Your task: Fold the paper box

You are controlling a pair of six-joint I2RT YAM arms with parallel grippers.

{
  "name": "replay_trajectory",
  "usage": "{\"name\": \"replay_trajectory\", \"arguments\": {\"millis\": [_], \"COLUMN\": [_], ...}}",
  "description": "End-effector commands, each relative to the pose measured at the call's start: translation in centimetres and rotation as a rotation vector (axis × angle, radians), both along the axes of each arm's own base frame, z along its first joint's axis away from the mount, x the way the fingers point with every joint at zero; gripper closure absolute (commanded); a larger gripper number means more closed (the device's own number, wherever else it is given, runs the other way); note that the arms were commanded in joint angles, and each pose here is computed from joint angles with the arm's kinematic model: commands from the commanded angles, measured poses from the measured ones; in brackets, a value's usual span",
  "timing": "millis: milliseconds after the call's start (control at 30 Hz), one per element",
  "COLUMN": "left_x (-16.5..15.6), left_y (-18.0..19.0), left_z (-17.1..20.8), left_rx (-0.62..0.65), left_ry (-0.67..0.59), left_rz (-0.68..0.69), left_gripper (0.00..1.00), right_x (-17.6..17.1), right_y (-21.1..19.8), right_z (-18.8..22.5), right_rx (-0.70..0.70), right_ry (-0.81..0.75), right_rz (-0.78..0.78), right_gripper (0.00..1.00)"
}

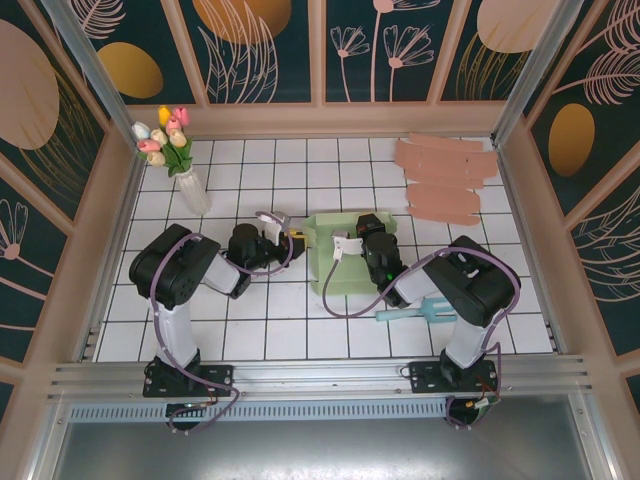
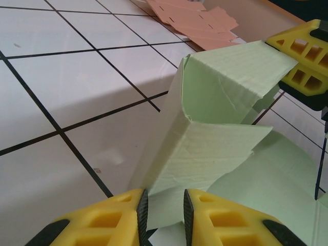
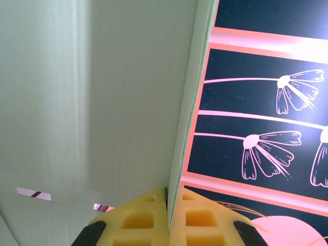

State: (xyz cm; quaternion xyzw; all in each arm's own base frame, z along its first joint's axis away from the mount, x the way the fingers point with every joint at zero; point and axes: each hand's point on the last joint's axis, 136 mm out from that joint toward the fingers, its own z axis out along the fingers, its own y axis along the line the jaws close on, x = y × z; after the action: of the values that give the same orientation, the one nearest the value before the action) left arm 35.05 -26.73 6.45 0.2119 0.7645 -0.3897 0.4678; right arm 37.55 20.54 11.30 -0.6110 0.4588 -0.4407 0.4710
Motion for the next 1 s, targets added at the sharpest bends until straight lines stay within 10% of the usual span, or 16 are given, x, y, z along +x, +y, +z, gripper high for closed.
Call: {"name": "replay_trajectory", "arguments": {"millis": [0,967], "left_x": [0.3,2.1], "left_y": [-2.1,-4.3], "left_z": [2.5,1.9], "left_rx": [-0.065,-0.023], "left_ry": [-0.074,-0.056], "left_rz": [-0.050,0.110], "left_gripper": [0.73,0.56], "right_x": [-0.7,-1.2], "right_y": [1.4,1.9], "right_z": [-1.9,-2.0], "right_rx": [-0.034,-0.033], "right_ry": [0.056,0.054], "right_rz": [0.061,0.072], "right_gripper": [1.00,1.00]}}
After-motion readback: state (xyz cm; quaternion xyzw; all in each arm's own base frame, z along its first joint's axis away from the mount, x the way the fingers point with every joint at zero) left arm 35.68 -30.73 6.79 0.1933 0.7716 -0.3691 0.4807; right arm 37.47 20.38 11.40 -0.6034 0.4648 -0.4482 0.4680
